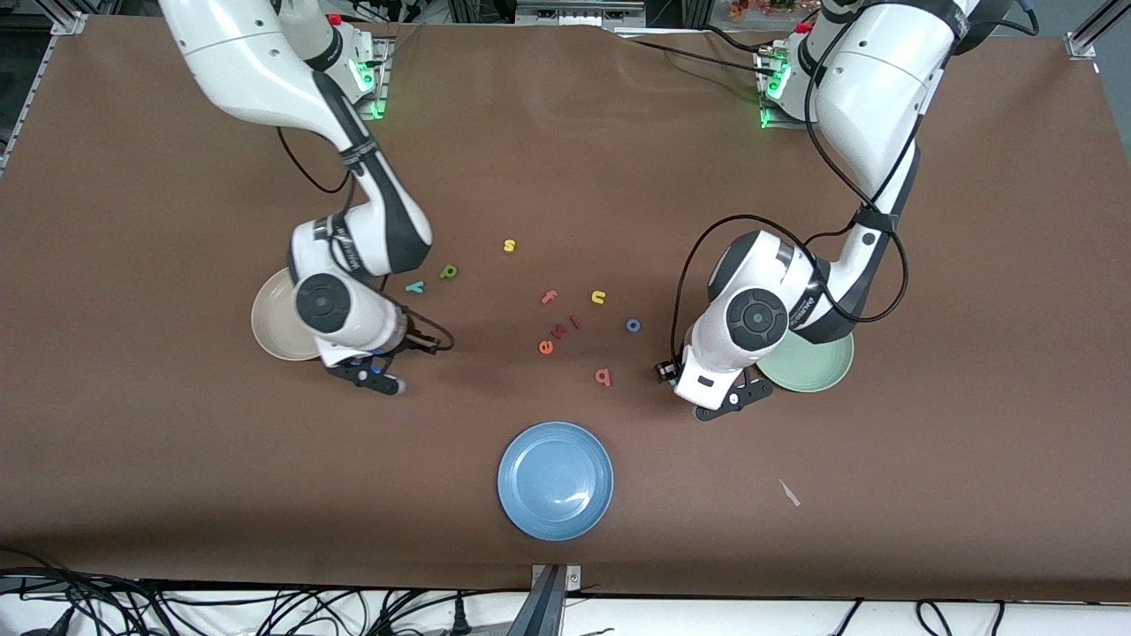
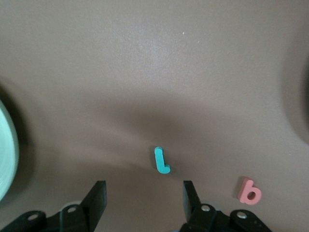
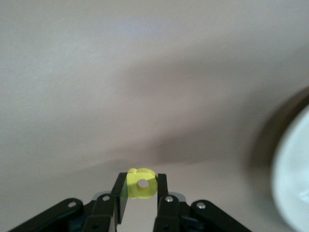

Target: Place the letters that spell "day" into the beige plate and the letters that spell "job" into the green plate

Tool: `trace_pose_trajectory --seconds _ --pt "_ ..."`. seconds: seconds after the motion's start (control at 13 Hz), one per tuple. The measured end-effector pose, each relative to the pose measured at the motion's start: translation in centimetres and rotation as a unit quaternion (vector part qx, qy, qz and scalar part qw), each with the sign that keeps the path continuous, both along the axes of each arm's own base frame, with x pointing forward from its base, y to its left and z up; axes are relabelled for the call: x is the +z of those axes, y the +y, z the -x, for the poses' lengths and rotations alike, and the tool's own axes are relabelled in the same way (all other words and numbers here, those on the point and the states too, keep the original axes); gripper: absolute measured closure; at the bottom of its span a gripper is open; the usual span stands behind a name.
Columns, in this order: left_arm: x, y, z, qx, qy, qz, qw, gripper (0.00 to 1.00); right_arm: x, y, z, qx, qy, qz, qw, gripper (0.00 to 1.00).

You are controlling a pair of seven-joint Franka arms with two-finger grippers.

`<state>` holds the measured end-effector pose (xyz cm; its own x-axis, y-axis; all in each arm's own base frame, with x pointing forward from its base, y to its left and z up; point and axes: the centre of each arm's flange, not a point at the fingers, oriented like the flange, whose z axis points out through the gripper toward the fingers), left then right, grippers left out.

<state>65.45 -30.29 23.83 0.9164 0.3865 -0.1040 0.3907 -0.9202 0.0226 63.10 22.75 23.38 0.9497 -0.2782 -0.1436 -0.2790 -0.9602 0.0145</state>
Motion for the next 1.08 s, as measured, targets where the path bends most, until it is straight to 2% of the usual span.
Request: trace_pose_trajectory --seconds 0.31,0.54,0.85,0.92,1.08 --pt "-3.8 -0.1 0.2 0.001 0.000 0.004 1.000 0.35 0.5 -4.5 -0.4 0.053 0.019 0.008 0.998 0.72" --pt "-5.6 -0.3 -0.1 0.022 -0.018 0.015 0.999 0.37 1.0 -8.0 0.1 0.084 0.024 0.012 0.996 0.72" --pt "-6.6 -0.4 -0.1 0.038 -0.020 0.017 0.999 0.42 2.2 -12.0 1.9 0.108 0.032 0.010 0.994 0.72" --pt "-6.6 -0.4 -0.1 0.039 -0.020 0.017 0.999 0.47 2.3 -13.0 2.5 0.115 0.035 0.009 0.993 0.72" --pt "-6.6 -0.4 -0.1 0.041 -0.020 0.017 0.999 0.47 1.9 -15.5 3.7 0.134 0.028 0.007 0.990 0.72"
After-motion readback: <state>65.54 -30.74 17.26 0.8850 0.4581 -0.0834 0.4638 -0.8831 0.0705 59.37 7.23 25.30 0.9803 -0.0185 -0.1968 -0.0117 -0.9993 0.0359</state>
